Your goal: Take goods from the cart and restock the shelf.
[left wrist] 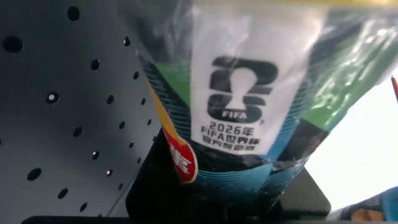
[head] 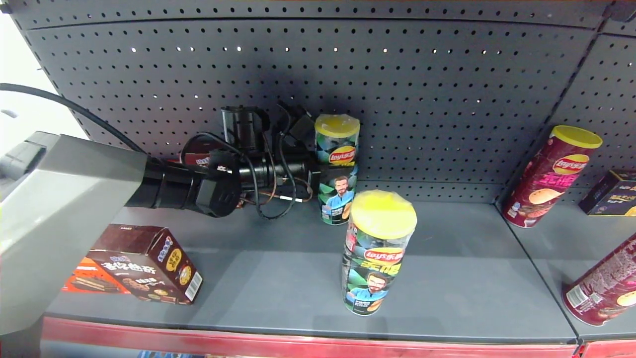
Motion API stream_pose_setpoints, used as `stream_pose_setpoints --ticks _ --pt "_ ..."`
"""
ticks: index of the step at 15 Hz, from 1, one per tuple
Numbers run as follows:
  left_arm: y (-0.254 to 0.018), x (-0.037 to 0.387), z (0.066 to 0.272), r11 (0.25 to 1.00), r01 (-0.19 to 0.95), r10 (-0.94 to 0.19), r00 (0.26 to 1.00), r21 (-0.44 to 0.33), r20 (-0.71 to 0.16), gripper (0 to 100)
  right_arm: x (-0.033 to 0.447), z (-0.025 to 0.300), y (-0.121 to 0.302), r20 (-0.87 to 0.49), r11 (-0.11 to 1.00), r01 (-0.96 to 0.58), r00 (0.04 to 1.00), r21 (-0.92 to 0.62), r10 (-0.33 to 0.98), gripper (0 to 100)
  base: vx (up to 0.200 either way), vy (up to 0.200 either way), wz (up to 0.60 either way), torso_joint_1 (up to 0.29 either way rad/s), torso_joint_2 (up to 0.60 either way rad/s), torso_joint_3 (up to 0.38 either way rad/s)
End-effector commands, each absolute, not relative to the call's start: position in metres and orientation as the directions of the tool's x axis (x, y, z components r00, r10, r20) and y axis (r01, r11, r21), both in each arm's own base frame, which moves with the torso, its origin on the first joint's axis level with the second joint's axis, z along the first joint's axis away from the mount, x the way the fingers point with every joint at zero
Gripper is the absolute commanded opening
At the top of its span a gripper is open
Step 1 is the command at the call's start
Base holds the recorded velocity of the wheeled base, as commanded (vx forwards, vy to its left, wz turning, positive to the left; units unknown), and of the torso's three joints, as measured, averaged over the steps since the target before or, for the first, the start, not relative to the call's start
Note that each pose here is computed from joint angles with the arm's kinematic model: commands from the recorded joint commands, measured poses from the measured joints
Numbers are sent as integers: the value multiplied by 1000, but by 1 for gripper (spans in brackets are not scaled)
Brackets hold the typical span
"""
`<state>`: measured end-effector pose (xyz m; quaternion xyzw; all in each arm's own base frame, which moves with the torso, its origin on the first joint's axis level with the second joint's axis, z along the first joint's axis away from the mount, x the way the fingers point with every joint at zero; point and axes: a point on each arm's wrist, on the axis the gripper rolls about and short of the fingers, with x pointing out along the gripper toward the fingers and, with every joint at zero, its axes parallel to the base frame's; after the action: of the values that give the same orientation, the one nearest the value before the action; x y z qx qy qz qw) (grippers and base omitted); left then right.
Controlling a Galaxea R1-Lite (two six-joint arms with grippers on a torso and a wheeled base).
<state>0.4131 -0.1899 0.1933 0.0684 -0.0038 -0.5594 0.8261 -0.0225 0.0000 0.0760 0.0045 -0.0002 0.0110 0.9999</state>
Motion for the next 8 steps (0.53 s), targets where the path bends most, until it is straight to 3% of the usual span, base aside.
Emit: stream_pose_setpoints --ticks 1,8 --pt "-194 418 190 362 924 -926 372 126 -62 0 -22 76 0 -2 1000 -23 1000 9 23 100 0 0 0 0 0 0" --pt "-206 422 177 346 928 -933 355 137 -51 0 -22 76 0 -2 1000 -23 1000 9 23 100 0 0 0 0 0 0"
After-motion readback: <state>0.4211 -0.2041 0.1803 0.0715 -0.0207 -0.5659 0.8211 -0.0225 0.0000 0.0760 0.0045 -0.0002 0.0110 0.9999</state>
